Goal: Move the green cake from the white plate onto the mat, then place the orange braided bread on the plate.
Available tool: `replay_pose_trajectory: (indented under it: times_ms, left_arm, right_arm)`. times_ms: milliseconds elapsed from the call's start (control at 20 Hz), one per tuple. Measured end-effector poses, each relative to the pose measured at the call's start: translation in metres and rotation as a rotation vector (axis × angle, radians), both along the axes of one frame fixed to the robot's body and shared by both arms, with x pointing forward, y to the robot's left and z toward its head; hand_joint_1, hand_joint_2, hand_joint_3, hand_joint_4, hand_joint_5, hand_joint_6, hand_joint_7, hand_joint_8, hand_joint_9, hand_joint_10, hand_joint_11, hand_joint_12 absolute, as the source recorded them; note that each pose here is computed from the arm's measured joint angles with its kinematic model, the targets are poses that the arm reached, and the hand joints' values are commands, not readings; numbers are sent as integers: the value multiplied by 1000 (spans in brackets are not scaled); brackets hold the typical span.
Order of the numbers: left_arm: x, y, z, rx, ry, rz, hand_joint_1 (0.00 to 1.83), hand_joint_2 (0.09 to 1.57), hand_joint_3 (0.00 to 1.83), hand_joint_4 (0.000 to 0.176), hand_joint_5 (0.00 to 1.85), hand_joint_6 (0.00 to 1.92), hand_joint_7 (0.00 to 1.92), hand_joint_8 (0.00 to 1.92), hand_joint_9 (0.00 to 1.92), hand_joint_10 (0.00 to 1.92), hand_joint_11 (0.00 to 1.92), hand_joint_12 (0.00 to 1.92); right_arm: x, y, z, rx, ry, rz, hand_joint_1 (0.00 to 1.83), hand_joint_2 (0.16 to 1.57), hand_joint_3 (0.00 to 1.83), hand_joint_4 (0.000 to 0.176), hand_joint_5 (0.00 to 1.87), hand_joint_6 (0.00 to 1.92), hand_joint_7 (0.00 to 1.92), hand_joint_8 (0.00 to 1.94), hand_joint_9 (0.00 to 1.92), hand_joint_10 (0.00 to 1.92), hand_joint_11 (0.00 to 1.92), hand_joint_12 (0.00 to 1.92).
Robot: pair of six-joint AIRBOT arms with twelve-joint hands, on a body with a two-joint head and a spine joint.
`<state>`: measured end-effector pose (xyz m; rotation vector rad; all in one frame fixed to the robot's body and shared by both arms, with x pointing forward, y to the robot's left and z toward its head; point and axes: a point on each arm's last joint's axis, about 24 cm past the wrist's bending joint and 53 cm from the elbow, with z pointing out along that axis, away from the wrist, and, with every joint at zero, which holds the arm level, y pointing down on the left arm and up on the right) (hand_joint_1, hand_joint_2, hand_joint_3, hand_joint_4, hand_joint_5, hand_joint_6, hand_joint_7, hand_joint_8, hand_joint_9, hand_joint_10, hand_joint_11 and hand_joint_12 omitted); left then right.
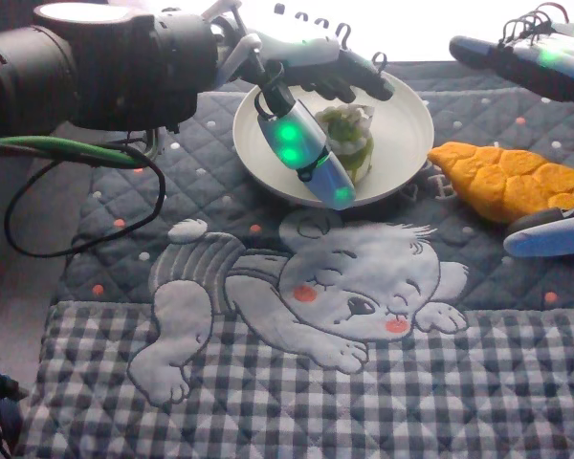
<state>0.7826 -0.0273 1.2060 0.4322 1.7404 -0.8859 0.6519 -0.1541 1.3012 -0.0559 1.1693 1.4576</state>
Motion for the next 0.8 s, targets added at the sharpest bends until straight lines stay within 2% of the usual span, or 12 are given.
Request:
replay_pose_trajectory:
  times_ms: [100,200,250,350,400,500,550,600,650,700,750,800]
  left_arm:
    - [4,1,-7,10,7,12,731,602,5,176,414,5,567,10,566,15,164,1213]
    - [6,0,-16,18,18,20,777,617,5,174,471,12,636,13,627,26,165,1262]
    - [7,0,-17,18,19,21,788,645,8,175,511,14,692,16,682,39,191,1306]
    - [7,-1,-17,17,20,23,762,729,13,176,600,29,851,44,756,84,100,1515]
    - [7,-1,-17,17,20,23,781,804,0,176,693,80,963,81,705,538,177,1682]
    - [7,-1,-15,0,30,26,868,890,4,176,856,114,1097,94,696,993,396,1754]
    - [7,-2,-14,-11,36,24,1176,1030,7,0,952,696,1172,643,722,1233,514,1816]
    - [8,-1,-13,-28,46,28,1228,1080,4,0,988,773,1089,968,751,1437,570,1900]
    - [8,0,-12,-35,49,29,1065,1090,3,125,1003,899,949,1337,737,1821,703,1917]
    - [11,4,-10,-51,57,39,1029,1094,2,166,1002,937,841,1804,849,1901,920,1920]
    - [13,8,-9,-66,64,48,1013,1102,3,174,988,975,808,1898,906,1917,1044,1921]
    - [15,11,-7,-84,72,54,1029,1086,0,176,1026,918,811,1750,877,1920,967,1921]
  right_arm:
    - [-1,1,0,0,-1,3,573,822,7,55,51,0,157,0,153,0,0,629]
    - [-1,1,0,0,-1,4,587,822,5,45,61,2,165,1,154,1,0,588]
    - [-1,1,0,0,-1,4,599,813,0,47,66,1,181,2,158,1,0,519]
    - [-2,2,0,-1,-2,6,575,835,6,51,84,2,191,2,208,9,0,645]
    - [-2,2,0,-1,-2,7,558,847,8,43,90,2,202,2,209,6,0,687]
    - [-2,2,0,-2,-3,8,579,832,0,49,108,7,218,6,218,8,0,688]
    - [-2,2,0,-2,-3,8,578,835,1,39,104,4,217,4,212,4,0,682]
    - [-2,2,0,-2,-3,8,592,850,5,37,109,3,234,4,220,5,0,636]
    - [-2,2,0,-3,-4,9,587,840,0,45,117,3,236,2,217,2,0,600]
    - [-2,3,0,-3,-4,9,579,838,0,60,116,2,234,0,212,0,0,588]
    - [-2,3,0,-3,-4,9,561,824,0,64,110,1,231,0,208,1,0,542]
    - [-2,3,-1,-3,-3,10,557,835,0,70,103,0,217,0,198,0,0,533]
